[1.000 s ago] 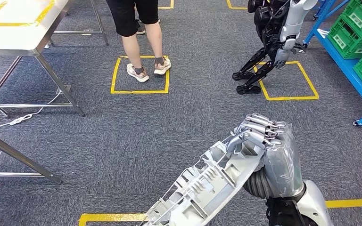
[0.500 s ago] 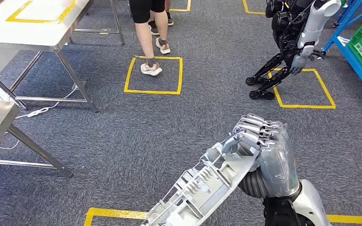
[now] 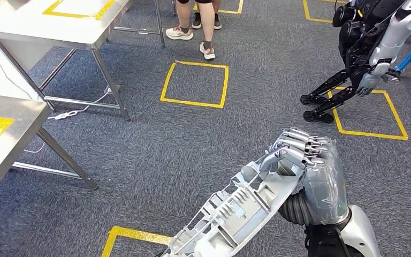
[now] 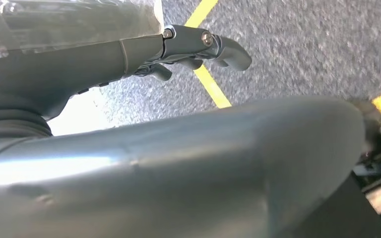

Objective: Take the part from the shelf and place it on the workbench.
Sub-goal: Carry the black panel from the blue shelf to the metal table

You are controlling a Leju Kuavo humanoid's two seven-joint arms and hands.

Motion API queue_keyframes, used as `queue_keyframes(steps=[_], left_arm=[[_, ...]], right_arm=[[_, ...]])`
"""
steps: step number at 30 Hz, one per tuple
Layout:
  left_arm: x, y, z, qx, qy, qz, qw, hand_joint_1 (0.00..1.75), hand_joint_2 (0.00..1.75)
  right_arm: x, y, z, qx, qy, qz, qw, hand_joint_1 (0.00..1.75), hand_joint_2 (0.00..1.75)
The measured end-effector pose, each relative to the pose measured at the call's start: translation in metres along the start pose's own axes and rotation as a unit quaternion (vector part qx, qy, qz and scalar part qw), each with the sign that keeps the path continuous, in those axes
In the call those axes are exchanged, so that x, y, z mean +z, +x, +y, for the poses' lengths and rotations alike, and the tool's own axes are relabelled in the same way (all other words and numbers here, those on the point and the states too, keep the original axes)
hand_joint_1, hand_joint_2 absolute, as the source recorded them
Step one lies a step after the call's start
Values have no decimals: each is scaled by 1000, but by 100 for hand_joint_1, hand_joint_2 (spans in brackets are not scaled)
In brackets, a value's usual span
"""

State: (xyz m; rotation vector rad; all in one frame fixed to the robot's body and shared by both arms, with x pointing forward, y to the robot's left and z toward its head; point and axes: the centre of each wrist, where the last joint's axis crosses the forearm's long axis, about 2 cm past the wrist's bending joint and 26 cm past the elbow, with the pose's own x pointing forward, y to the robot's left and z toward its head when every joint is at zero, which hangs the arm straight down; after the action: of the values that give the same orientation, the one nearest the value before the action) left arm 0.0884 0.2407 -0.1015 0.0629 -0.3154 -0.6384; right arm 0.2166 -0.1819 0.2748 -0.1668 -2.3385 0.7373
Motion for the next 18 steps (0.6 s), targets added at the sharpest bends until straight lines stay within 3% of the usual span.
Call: queue_keyframes(steps=[18], left_arm=[[0,1,2,0,3,1,1000,0,175]], right_arm=[[-2,-1,-2,3,-3,-2,1000,175,175]])
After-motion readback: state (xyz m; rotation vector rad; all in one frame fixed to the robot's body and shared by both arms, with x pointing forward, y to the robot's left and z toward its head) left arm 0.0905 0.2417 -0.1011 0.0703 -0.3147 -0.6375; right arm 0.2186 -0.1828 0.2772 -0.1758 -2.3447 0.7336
